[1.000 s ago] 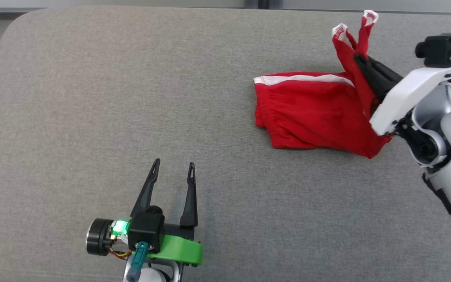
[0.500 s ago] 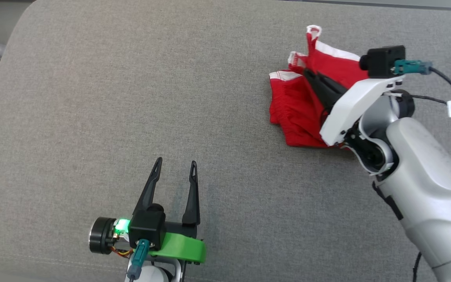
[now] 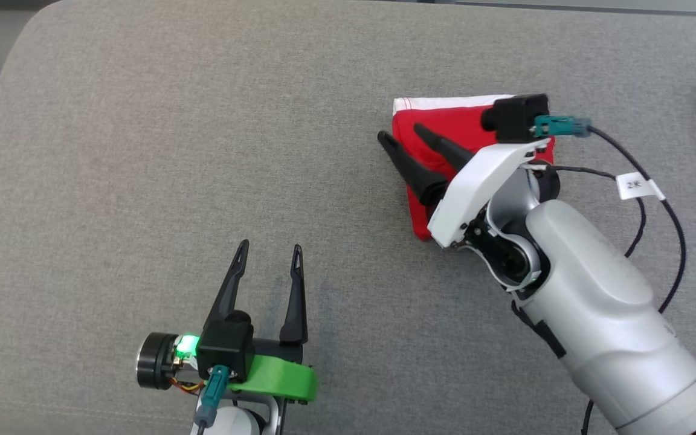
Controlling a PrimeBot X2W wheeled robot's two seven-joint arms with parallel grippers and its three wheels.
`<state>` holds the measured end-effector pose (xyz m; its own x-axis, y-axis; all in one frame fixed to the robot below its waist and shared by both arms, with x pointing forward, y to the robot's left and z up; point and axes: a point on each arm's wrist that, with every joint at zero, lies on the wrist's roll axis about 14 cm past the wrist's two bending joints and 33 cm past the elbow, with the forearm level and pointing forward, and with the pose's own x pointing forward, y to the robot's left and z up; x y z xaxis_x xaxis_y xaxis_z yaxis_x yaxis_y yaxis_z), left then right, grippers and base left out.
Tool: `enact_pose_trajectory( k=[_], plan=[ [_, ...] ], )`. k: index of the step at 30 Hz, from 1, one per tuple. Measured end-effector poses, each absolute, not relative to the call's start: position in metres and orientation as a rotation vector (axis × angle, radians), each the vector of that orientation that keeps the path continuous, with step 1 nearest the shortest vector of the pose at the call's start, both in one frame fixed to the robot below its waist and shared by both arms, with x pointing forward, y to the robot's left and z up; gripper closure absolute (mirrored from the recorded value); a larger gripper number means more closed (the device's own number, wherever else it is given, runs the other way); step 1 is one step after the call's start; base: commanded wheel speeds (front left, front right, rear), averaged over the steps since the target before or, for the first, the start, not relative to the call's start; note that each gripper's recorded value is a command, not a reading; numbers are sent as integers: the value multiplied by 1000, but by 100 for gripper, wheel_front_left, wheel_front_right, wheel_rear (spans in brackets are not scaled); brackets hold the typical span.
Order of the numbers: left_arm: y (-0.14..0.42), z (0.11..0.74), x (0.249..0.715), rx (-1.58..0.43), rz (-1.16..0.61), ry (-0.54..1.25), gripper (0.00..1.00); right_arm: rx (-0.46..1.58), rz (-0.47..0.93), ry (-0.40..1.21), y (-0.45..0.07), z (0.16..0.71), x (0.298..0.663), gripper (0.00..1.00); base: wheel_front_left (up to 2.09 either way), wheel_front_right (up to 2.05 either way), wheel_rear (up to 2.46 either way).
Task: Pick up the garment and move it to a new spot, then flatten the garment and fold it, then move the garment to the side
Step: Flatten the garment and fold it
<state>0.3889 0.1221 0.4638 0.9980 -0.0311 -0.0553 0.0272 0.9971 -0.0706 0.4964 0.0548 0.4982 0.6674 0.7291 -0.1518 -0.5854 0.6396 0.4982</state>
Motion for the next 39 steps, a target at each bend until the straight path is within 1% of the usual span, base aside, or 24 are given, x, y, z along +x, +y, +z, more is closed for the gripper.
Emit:
enact_pose_trajectory(
  k=[3, 5, 7, 12, 18, 23, 24, 26, 31, 34, 36, 39],
  plan=[
    [121, 465, 390, -70, -32, 51, 0, 447, 739, 258, 38, 517, 506, 0, 0, 0, 0],
    [121, 467, 392, -67, -34, 44, 0, 431, 692, 171, 13, 529, 513, 0, 0, 0, 0],
    [120, 469, 393, -63, -38, 35, 0, 417, 640, 120, -10, 531, 517, 0, 0, 0, 0],
    [119, 476, 394, -58, -44, 12, 0, 370, 528, -16, -64, 537, 511, 0, 0, 0, 0],
    [116, 485, 393, -66, -60, -17, 0, 282, 410, -16, -114, 516, 487, 0, 0, 0, 0],
    [105, 496, 393, -68, -98, -50, 0, 234, 359, -19, -131, 514, 471, 0, 0, 0, 0],
    [103, 498, 393, -69, -105, -55, 0, 236, 354, -15, -132, 512, 468, 48, 0, 0, 0],
    [101, 501, 392, -72, -116, -64, 0, 237, 364, -1, -129, 508, 464, 100, 0, 0, 0],
    [104, 502, 388, -75, -103, -65, 0, 286, 416, 73, -114, 494, 465, 100, 0, 0, 0],
    [109, 499, 386, -79, -84, -52, 0, 381, 476, 196, -92, 486, 472, 100, 0, 0, 0],
    [114, 495, 384, -79, -69, -42, 0, 503, 519, 267, -73, 489, 479, 100, 0, 0, 0],
    [119, 491, 384, -75, -53, -29, 0, 566, 555, 361, -64, 486, 491, 100, 0, 0, 0]
  ],
)
